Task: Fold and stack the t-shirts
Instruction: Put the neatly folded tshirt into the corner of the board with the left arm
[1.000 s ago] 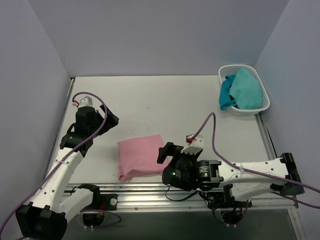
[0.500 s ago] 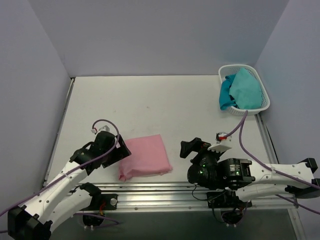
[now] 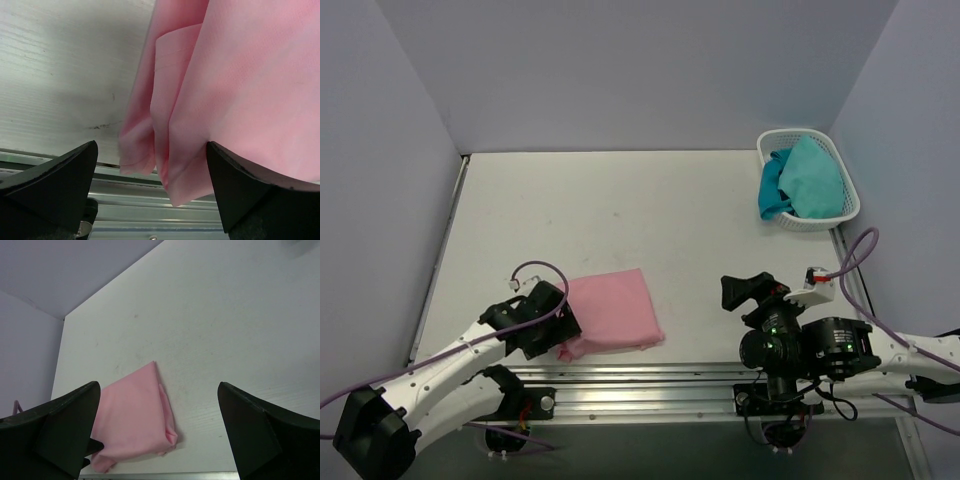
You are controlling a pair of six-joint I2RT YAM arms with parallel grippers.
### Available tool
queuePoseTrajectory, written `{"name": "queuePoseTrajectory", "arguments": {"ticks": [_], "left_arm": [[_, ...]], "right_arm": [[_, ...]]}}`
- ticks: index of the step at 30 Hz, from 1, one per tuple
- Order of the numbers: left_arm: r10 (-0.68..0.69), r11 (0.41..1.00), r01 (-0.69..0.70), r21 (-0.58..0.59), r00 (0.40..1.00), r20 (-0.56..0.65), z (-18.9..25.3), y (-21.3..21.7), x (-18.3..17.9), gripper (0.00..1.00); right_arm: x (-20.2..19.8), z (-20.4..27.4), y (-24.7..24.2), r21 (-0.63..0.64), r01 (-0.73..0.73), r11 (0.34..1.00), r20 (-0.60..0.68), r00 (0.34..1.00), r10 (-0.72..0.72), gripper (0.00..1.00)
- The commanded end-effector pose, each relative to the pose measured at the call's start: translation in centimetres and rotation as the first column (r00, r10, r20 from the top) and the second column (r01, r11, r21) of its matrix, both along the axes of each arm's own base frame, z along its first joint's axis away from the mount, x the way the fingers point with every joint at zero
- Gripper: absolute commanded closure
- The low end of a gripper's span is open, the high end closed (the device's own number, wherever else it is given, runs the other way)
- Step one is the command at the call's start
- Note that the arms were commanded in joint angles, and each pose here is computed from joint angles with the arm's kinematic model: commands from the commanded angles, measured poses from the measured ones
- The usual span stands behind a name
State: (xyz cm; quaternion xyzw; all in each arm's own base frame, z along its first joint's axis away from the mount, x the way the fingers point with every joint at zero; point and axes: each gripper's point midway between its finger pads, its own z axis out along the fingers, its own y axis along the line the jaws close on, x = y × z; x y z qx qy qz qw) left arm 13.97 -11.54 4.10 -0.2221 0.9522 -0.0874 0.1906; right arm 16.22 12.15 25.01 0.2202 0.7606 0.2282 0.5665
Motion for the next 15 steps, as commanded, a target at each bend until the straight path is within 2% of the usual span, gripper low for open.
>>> {"name": "queuePoseTrajectory", "arguments": {"ticks": [1,6,10,11,13,15], "left_arm": [[0.041,0.999,-0.042,0.025,0.999,0.013,0.1,0.4,0.4,0.01],[0.008,1.0,-0.008,-0.022,1.0,0.002,-0.5,-1.8,1.7,0.01],[-0.016,1.0,0.014,-0.019,0.998,-0.067,-3.6,-3.4,1.6,0.02],[-0.006,1.0,0.004,-0.026,0.997,-0.072,-4.2,-3.7,1.6,0.08],[-0.015,0.999,0.012,-0.051,0.999,-0.048,-4.8,-4.9,2.0,0.12],[0.001,0.999,-0.003,-0.05,0.999,-0.048,-6.0,-5.3,2.1,0.33]], "right_arm": [[0.6,0.3,-2.3,-0.036,0.053,0.998,0.061,0.997,-0.051,0.0],[0.6,0.6,-3.1,-0.02,0.058,0.998,0.074,0.996,-0.056,0.0],[0.6,0.9,-4.2,-0.007,0.063,0.998,0.08,0.995,-0.062,0.0],[0.6,0.8,-4.3,-0.003,0.061,0.998,0.078,0.995,-0.06,0.0],[0.6,0.6,-5.0,0.018,0.058,0.998,0.077,0.995,-0.06,0.0],[0.4,0.4,-5.1,0.04,0.044,0.998,0.067,0.997,-0.046,0.0]]}}
